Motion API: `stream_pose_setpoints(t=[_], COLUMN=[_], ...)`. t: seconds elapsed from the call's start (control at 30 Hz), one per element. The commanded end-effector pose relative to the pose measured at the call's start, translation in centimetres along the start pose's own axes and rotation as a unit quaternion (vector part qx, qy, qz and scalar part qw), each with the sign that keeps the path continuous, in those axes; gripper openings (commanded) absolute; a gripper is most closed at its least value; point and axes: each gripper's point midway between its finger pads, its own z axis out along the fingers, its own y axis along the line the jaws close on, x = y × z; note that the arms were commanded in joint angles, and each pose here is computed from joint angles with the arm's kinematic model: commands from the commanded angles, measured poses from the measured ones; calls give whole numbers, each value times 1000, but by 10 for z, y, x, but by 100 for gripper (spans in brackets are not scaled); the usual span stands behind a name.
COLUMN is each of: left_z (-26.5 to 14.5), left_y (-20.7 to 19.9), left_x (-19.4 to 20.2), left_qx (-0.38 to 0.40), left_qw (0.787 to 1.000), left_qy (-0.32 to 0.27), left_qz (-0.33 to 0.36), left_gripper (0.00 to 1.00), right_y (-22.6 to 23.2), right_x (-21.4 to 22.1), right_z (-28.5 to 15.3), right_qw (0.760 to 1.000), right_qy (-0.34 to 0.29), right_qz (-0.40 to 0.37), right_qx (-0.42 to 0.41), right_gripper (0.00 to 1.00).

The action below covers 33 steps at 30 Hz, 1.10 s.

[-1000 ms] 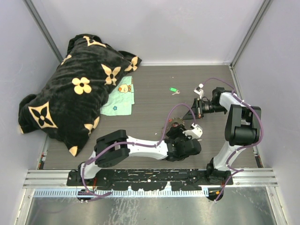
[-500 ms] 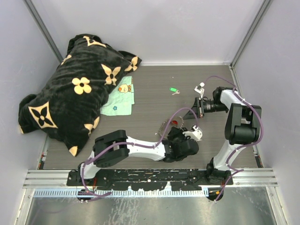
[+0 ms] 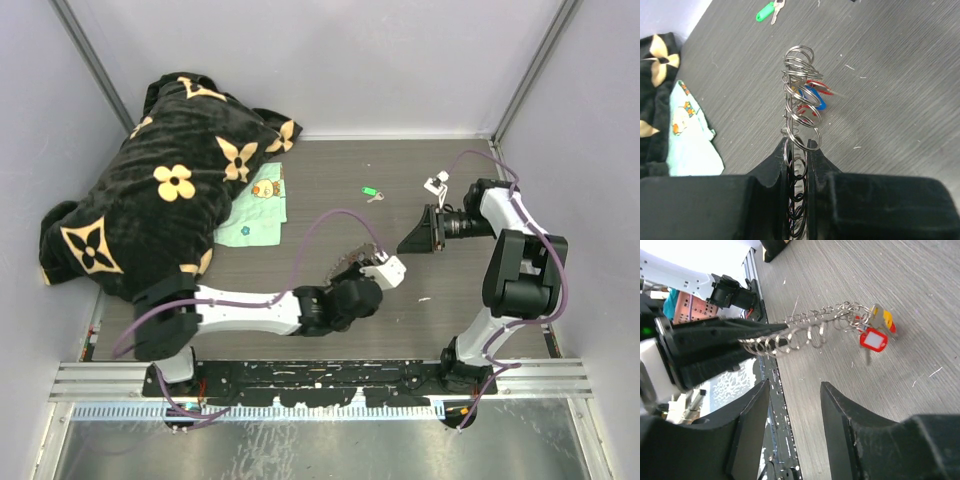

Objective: Remove the keys from the keyring

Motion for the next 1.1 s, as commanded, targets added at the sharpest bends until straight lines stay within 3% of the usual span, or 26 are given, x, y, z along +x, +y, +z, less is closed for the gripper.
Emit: stream_pose_setpoints(t=[0.0,0.27,0.37,0.53,0.63,0.7,0.77,0.83,0.93,1.07], left_z=[-21,-44,-50,-56,-59,-61,-64,-70,-79,-88], left_y=[17,23,25,38,49,58,65,71,77,76], left_x=[-41,-33,-29,-24,-23,-20,-23,-29,-35,-29], left_qx=[71,184,223,263,290,309,336,373,422,447], left_qw=[989,966,957,940,919,899,875,846,808,796], left_qy=[-68,-70,-47,5,41,73,97,119,150,194], left_qz=[-109,-168,-178,-217,-265,-302,-335,-362,-383,-360], left_gripper=[0,0,0,0,0,0,0,0,0,0], right_y=[23,33,36,30,24,25,35,50,68,80], right_x=[-17,-17,-17,-14,-25,-34,-31,-19,-15,-16], right_z=[-7,-12,-13,-15,-18,-13,1,18,38,56], right_qw=[996,986,977,952,915,872,834,810,818,838], right_qy=[-22,-24,-23,-24,-29,-32,-29,-14,-16,-19], right_qz=[-82,-166,-211,-294,-368,-449,-521,-573,-573,-545], right_qx=[4,20,32,88,161,192,182,124,44,9], right_gripper=[53,58,61,73,85,97,100,100,100,100])
